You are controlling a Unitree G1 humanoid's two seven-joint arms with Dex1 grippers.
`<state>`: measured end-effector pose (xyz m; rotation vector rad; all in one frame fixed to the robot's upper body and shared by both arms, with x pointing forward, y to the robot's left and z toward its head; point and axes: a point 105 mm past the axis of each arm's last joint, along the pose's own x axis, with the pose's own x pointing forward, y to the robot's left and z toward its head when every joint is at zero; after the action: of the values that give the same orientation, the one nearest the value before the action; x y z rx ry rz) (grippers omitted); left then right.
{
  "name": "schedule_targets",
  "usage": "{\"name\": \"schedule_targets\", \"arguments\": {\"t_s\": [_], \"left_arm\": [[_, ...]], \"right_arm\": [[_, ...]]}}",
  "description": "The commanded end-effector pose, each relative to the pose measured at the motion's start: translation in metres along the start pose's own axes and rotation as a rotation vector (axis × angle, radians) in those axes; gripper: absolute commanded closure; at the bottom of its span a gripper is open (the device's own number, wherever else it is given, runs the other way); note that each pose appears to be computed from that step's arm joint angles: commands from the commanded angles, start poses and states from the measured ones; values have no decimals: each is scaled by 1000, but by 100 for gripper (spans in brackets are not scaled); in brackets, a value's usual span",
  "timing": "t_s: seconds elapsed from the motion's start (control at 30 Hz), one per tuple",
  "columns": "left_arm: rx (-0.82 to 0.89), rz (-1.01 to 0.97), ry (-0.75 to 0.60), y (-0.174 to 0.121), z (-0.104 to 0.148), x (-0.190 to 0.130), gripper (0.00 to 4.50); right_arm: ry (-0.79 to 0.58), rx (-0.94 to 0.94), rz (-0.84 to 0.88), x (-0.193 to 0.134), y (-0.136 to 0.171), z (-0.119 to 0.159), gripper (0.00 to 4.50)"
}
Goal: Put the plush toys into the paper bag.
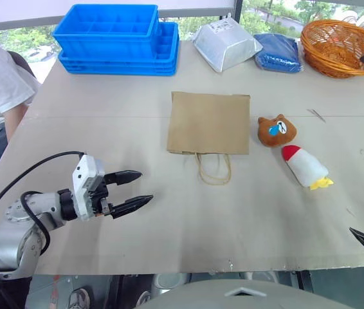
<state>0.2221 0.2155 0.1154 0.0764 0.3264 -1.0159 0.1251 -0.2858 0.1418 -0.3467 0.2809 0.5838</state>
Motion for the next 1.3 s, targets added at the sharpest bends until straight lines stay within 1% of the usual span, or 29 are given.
{"name": "schedule_targets", "arguments": {"t_s": [0.03,0.1,0.17,0.27,0.33,0.4,0.47,0.53,0.6,0.67,0.73,0.77,0.8,0.83,0.87,0.9,0.93,0.97,1.0,1.17,1.27,1.3], "left_arm": [[73,-11,-39,0,20,5,3],[132,-47,-60,-2,34,16,3],[190,-60,-55,-2,41,23,3],[285,-89,-60,-5,50,31,3],[351,-132,-31,-8,53,37,3],[449,-180,-6,-11,56,46,3],[593,-241,30,-11,63,65,3],[684,-315,74,-11,64,81,3],[736,-355,61,-11,68,95,3],[791,-368,69,-7,69,107,0],[813,-383,78,-4,69,114,0],[824,-391,83,-3,68,115,0],[838,-399,88,-1,68,116,0],[857,-420,98,-1,66,117,0],[869,-434,102,0,65,118,0],[872,-445,101,1,64,120,0],[877,-454,101,1,64,123,0],[879,-458,100,2,65,125,0],[887,-463,99,2,65,128,0],[946,-486,73,-2,66,151,0],[990,-519,89,-4,59,160,78],[998,-525,92,-4,58,161,122]], "right_arm": [[-67,-23,3,8,1,9,0],[-134,-22,12,19,4,16,0],[-181,-21,18,25,6,24,0],[-217,-77,15,32,12,34,0],[-235,-81,80,38,27,42,0],[-206,-123,113,44,38,45,0],[-210,-146,120,55,47,51,0],[-239,-126,178,63,61,59,0],[-263,-109,208,68,71,65,0],[-263,-73,236,71,79,66,53],[-260,-66,251,73,84,68,121],[-262,-69,251,73,86,71,172],[-267,-72,247,74,87,73,213],[-268,-69,241,74,89,75,276],[-266,-66,235,74,90,75,316],[-263,-63,231,73,91,75,353],[-260,-60,222,73,91,74,379],[-259,-58,216,73,91,74,421],[-259,-57,210,74,91,74,445],[-264,-46,187,75,91,73,445],[-269,-53,160,77,90,74,450],[-270,-55,151,77,89,74,450]]}}
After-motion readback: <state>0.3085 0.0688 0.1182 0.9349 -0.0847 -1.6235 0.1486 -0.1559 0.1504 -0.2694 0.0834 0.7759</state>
